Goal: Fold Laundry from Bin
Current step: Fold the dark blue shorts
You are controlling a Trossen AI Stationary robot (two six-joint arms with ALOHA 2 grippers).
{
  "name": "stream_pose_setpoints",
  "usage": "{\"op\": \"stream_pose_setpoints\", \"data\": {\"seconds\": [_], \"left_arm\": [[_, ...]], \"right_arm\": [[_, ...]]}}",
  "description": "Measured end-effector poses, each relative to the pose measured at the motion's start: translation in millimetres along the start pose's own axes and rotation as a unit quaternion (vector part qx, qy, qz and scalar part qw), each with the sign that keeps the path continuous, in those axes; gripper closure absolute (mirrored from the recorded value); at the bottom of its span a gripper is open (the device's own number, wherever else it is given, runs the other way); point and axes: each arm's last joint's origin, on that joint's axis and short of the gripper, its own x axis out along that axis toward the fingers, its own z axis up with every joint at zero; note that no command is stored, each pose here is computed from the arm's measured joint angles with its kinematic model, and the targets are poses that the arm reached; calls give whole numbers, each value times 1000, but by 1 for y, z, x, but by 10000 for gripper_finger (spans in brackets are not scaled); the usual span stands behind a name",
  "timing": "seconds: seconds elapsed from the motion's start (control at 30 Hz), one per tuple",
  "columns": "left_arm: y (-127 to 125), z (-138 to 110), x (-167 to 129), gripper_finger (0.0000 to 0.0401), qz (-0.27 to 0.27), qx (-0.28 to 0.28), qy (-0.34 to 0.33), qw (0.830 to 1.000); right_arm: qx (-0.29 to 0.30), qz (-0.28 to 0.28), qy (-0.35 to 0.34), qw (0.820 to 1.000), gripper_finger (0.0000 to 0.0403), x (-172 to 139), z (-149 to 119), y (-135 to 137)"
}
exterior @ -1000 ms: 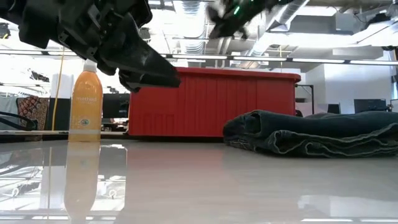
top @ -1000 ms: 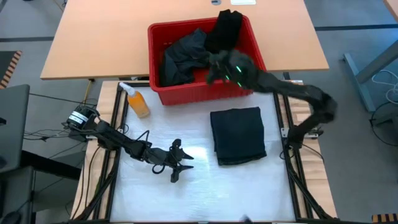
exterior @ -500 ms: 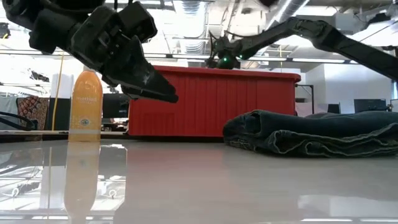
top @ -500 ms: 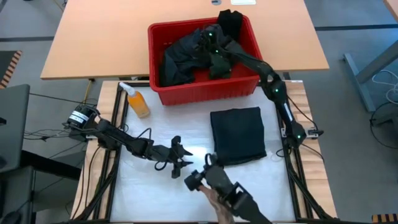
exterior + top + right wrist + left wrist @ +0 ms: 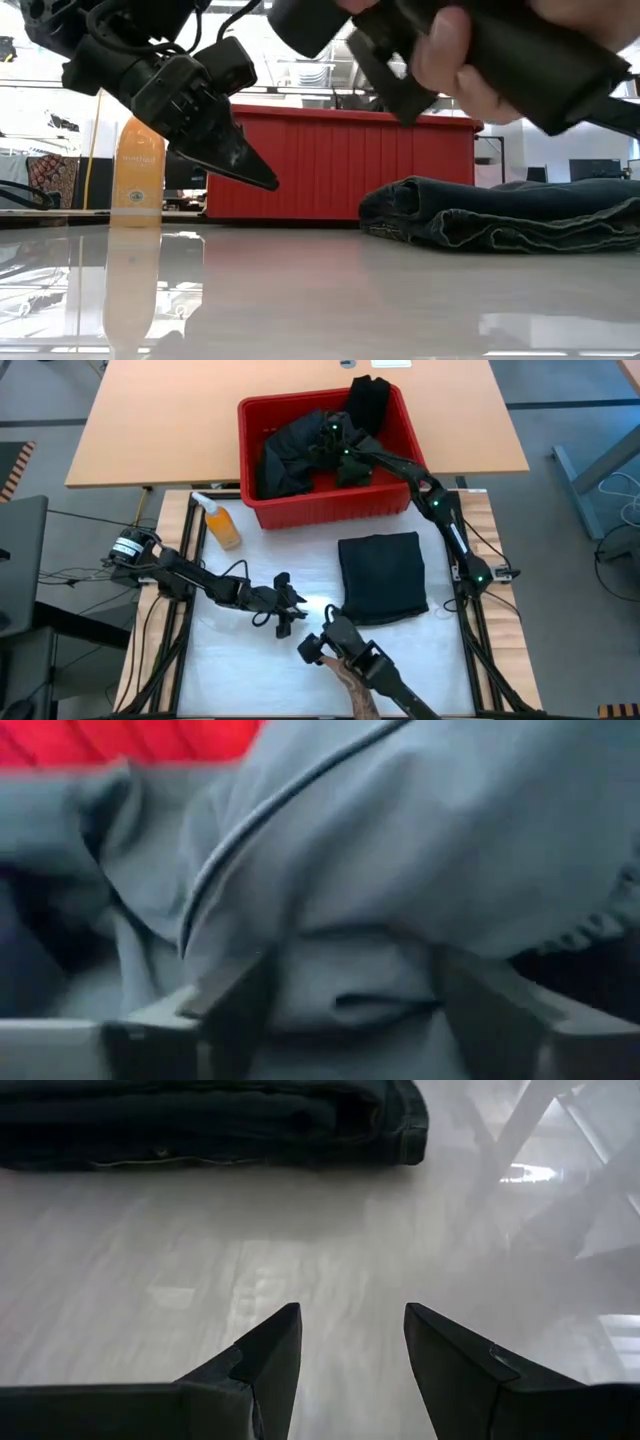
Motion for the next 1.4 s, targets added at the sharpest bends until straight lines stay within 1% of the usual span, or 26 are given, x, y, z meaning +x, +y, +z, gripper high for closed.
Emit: {"op": "stream_pose_setpoints", "data": {"seconds": [0.07, 0.13, 0.17, 0.2, 0.23, 0.33, 0.4, 0.47, 0.57, 0.67, 0.77, 0.83, 0.9, 0.97, 1.03, 1.1, 1.17, 1.23, 1.3, 1.33, 1.4], "left_arm": [[0, 0, 0, 232, 0, 0, 0, 1000], [0, 0, 0, 232, 0, -1, -1, 1000], [0, 0, 0, 232, 1, -1, -1, 1000], [1, 0, 0, 232, 1, -2, -1, 1000], [1, 0, 0, 232, 1, -2, -2, 1000], [1, 0, 0, 232, 3, -3, -2, 1000], [1, 0, 0, 232, 3, -3, -2, 1000], [1, 0, 0, 232, 4, -4, -2, 1000], [1, 0, 0, 232, 4, -8, -2, 1000], [1, 0, 0, 232, 4, -13, -3, 1000], [1, 0, 0, 232, 4, -21, -2, 1000], [1, 0, 0, 232, 4, -26, -3, 1000], [1, 0, 0, 232, 3, -29, -2, 1000], [-1, 0, 0, 232, 1, -34, -2, 999], [-3, -1, -1, 232, -3, -41, -1, 999], [-7, -1, -2, 232, -9, -51, -1, 999], [-11, -2, -3, 232, -16, -62, 1, 998], [-18, -4, -5, 232, -25, -76, 3, 997], [-26, -6, -7, 232, -39, -88, 6, 995], [-31, -8, -9, 232, -47, -93, 8, 995], [-40, -10, -12, 232, -60, -106, 12, 992]], "right_arm": [[-14, 7, -1, 1000, 172, 1, -1, 2], [-29, 20, -24, 999, 266, -2, 6, 6], [-34, 33, -33, 998, 321, -6, 12, 9], [-42, 51, -50, 997, 361, -10, 18, 12], [-46, 66, -67, 995, 375, -16, 26, 16], [-51, 89, -119, 988, 378, -43, 55, 31], [-76, 116, -154, 978, 381, -73, 79, 44], [-105, 142, -191, 966, 381, -108, 103, 60], [-138, 179, -250, 942, 381, -172, 136, 86], [-160, 215, -307, 913, 381, -243, 160, 113], [-171, 254, -357, 882, 381, -318, 174, 138], [-176, 283, -377, 864, 381, -367, 176, 153], [-177, 313, -380, 852, 381, -413, 171, 165], [-188, 345, -367, 843, 381, -453, 161, 175], [-225, 374, -330, 837, 381, -486, 143, 183], [-273, 405, -271, 830, 381, -509, 119, 189], [-302, 435, -192, 826, 381, -522, 91, 197], [-323, 443, -108, 829, 381, -523, 60, 210], [-332, 442, -39, 832, 381, -519, 24, 226], [-335, 447, -7, 830, 381, -516, 6, 234], [-344, 464, 55, 815, 381, -508, -37, 249]]}}
